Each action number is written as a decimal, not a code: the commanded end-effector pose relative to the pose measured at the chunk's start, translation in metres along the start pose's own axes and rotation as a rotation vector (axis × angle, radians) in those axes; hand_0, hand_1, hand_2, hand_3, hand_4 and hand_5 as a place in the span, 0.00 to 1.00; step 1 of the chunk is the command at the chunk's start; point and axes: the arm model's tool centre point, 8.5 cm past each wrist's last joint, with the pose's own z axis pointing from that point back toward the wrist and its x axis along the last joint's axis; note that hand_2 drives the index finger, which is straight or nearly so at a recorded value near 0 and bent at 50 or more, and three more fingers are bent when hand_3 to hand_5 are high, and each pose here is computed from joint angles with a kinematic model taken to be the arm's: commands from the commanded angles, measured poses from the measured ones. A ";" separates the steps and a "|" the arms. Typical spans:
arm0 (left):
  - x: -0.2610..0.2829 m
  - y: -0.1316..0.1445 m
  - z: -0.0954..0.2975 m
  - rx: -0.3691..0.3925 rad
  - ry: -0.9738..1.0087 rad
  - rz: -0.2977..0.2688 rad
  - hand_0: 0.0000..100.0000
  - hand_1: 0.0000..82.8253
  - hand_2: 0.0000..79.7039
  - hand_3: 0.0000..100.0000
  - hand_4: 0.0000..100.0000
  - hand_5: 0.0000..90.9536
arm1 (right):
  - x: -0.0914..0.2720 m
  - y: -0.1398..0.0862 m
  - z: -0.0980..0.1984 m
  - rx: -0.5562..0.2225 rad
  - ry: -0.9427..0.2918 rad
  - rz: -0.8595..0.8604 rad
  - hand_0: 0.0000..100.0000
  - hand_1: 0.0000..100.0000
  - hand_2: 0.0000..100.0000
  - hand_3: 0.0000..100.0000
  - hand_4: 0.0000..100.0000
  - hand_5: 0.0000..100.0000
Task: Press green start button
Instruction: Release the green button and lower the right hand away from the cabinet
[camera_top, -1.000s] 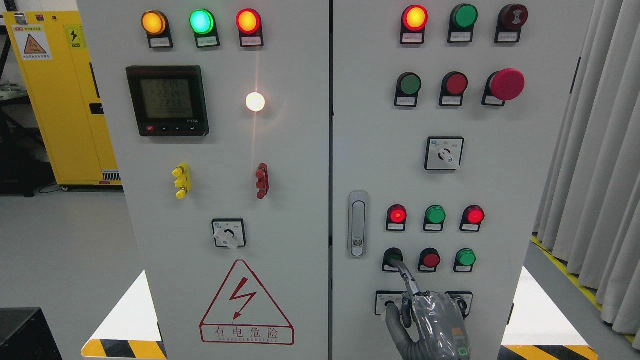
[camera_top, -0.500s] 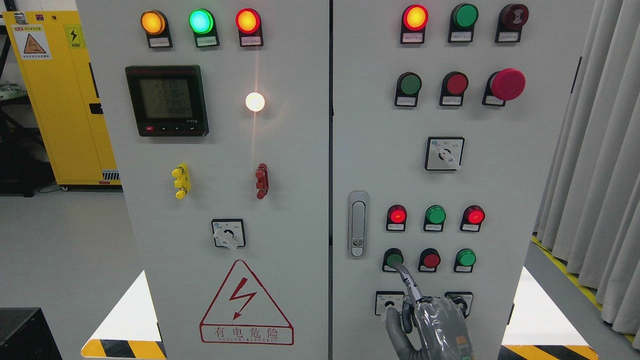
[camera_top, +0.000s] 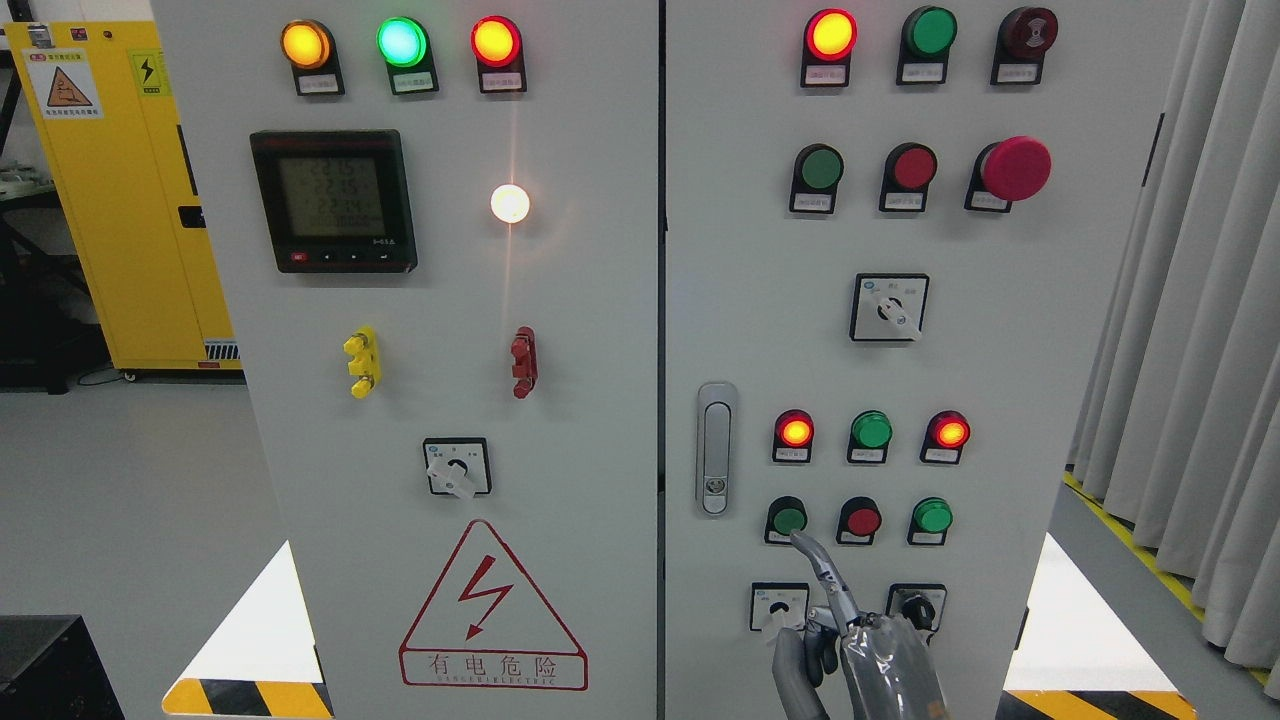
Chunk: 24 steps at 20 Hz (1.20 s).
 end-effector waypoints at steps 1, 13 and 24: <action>0.001 0.000 0.000 -0.001 -0.001 -0.001 0.12 0.67 0.00 0.00 0.00 0.00 | 0.016 0.004 0.012 -0.009 -0.014 -0.335 0.86 0.81 0.01 0.33 0.42 0.48; 0.000 0.000 0.000 -0.001 0.001 -0.001 0.12 0.67 0.00 0.00 0.00 0.00 | 0.021 0.012 0.024 -0.018 0.010 -0.511 0.71 0.65 0.00 0.00 0.00 0.00; 0.000 0.000 0.000 -0.001 0.001 0.001 0.12 0.67 0.00 0.00 0.00 0.00 | 0.021 0.013 0.025 -0.012 0.011 -0.512 0.61 0.65 0.00 0.00 0.00 0.00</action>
